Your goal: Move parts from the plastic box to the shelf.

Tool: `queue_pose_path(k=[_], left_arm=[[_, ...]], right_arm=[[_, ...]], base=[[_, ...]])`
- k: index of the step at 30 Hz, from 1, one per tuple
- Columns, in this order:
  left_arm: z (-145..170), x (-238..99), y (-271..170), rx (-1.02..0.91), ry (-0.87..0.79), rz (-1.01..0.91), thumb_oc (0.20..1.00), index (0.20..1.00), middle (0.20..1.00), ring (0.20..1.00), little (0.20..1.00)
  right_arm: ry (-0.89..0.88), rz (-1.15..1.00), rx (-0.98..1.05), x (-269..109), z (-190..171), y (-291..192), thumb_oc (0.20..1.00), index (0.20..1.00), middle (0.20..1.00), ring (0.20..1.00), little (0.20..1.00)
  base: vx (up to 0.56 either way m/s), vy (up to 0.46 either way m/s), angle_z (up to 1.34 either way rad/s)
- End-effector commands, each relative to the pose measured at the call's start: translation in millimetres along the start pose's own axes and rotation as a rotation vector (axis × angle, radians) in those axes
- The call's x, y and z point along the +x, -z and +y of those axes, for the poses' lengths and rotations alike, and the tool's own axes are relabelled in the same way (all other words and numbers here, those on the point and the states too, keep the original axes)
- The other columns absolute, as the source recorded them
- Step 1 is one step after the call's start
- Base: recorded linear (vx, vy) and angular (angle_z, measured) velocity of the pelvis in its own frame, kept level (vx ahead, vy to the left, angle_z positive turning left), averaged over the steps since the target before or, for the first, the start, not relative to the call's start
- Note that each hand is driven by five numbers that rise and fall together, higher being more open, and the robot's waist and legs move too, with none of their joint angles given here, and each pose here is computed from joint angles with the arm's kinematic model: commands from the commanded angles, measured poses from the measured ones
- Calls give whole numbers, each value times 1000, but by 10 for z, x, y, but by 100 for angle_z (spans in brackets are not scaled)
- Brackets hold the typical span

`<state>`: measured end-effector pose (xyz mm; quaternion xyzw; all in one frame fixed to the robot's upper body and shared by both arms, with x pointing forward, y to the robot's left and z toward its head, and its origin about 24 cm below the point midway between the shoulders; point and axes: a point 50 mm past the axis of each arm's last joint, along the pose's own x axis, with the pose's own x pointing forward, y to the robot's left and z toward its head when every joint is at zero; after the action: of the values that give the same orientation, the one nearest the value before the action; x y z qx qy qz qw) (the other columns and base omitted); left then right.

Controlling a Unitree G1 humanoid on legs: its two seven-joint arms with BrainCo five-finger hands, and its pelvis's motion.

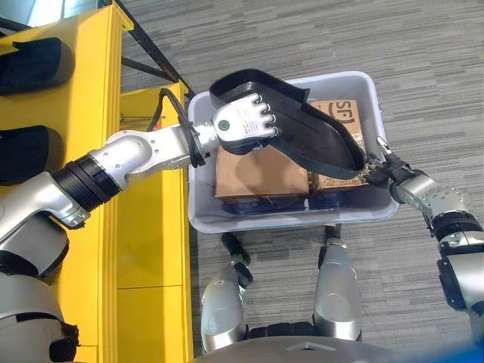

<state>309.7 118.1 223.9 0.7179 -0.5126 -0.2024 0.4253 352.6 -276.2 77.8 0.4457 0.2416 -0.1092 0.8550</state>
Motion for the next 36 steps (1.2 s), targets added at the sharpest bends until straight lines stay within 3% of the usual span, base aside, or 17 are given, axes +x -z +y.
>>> queue_pose_path(k=[1, 10, 17, 22, 26, 31, 36], left_arm=[[263, -21, 30, -15, -119, 8, 200, 200, 200, 200, 200], [315, -8, 32, -31, -103, 34, 200, 200, 200, 200, 200], [105, -164, 182, -74, -38, 258, 200, 200, 200, 200, 200], [-65, -253, 170, -121, -89, 351, 200, 200, 200, 200, 200], [-388, -403, 181, -201, -116, 537, 200, 200, 200, 200, 200], [-605, -426, 74, -255, -159, 602, 200, 200, 200, 200, 200], [-588, -376, 74, -314, -290, 635, 200, 200, 200, 200, 200]], right_arm=[[-46, -19, -21, -27, 180, -139, 1000, 1000, 1000, 1000, 1000], [-45, -17, -36, -61, 89, -245, 1000, 1000, 1000, 1000, 1000], [-176, 37, -93, 0, 183, 44, 1000, 1000, 1000, 1000, 1000], [-268, 101, -100, 36, 270, 375, 1000, 1000, 1000, 1000, 1000], [-344, 115, -105, 47, 416, 647, 1000, 1000, 1000, 1000, 1000], [-375, 123, -107, 34, 540, 797, 1000, 1000, 1000, 1000, 1000], [-414, 169, -107, 13, 611, 925, 1000, 1000, 1000, 1000, 1000]], base=[[0, 0, 0], [0, 0, 0], [-2, -4, 0], [-22, -42, -1], [-32, -57, -2], [-27, -71, -4], [-15, -64, -3]])
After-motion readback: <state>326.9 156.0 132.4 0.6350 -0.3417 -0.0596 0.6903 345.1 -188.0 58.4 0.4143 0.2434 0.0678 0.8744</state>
